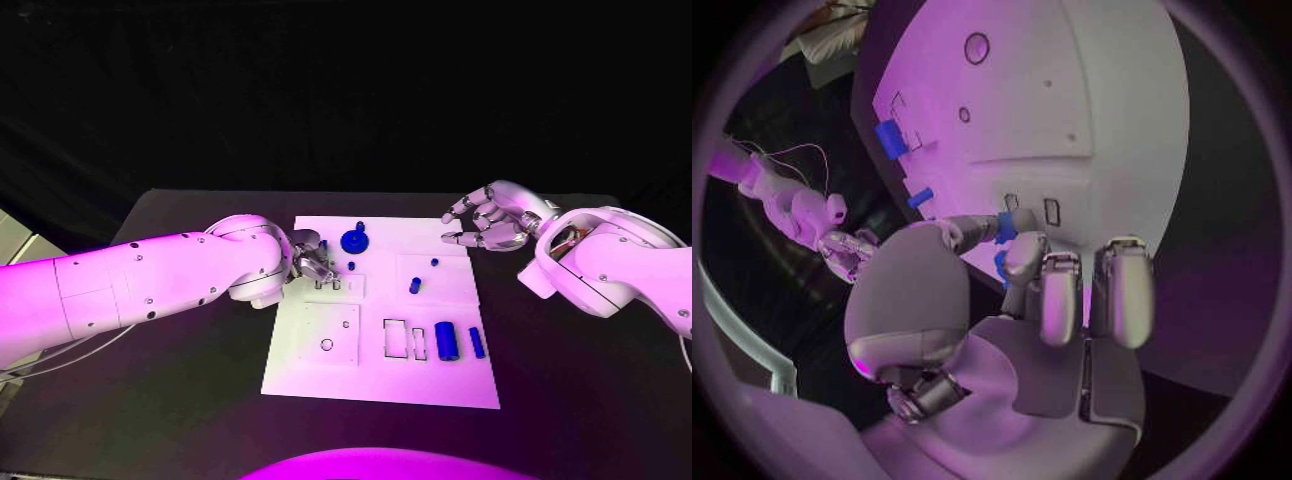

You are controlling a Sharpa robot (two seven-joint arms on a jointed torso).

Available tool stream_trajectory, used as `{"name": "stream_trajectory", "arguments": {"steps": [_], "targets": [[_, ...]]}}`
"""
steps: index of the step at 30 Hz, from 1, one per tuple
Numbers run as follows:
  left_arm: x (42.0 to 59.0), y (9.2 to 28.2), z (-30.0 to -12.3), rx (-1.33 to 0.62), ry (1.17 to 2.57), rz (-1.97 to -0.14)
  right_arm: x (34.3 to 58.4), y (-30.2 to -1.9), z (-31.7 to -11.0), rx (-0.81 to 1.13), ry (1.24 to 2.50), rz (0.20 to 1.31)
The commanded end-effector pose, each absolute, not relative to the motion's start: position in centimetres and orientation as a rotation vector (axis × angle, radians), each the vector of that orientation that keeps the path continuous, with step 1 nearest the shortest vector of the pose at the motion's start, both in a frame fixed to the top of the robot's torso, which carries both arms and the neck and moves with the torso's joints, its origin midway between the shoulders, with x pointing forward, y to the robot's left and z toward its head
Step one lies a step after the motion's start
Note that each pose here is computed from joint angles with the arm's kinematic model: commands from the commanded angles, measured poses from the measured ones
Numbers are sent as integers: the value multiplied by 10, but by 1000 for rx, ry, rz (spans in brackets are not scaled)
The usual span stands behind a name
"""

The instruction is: Assemble the parts on the task board

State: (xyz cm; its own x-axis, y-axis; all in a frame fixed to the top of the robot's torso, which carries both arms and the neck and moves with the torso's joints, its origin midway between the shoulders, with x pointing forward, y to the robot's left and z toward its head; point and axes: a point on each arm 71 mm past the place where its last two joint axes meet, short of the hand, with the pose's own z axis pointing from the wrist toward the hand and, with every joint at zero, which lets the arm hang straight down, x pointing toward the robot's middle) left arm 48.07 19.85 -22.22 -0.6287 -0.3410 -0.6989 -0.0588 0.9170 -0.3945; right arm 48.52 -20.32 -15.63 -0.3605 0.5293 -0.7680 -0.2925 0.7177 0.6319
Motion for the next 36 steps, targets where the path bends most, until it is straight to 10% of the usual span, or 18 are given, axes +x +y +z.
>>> {"name": "stream_trajectory", "arguments": {"steps": [1, 20, 36], "targets": [[481, 196, -219, -295, 2335, -445, 485, -201, -157, 169, 1755, 868], [512, 192, -172, -263, 2587, -533, 486, -198, -159, 165, 1764, 868], [535, 174, -183, -225, 2666, -473, 487, -196, -159, 164, 1760, 869]]}}
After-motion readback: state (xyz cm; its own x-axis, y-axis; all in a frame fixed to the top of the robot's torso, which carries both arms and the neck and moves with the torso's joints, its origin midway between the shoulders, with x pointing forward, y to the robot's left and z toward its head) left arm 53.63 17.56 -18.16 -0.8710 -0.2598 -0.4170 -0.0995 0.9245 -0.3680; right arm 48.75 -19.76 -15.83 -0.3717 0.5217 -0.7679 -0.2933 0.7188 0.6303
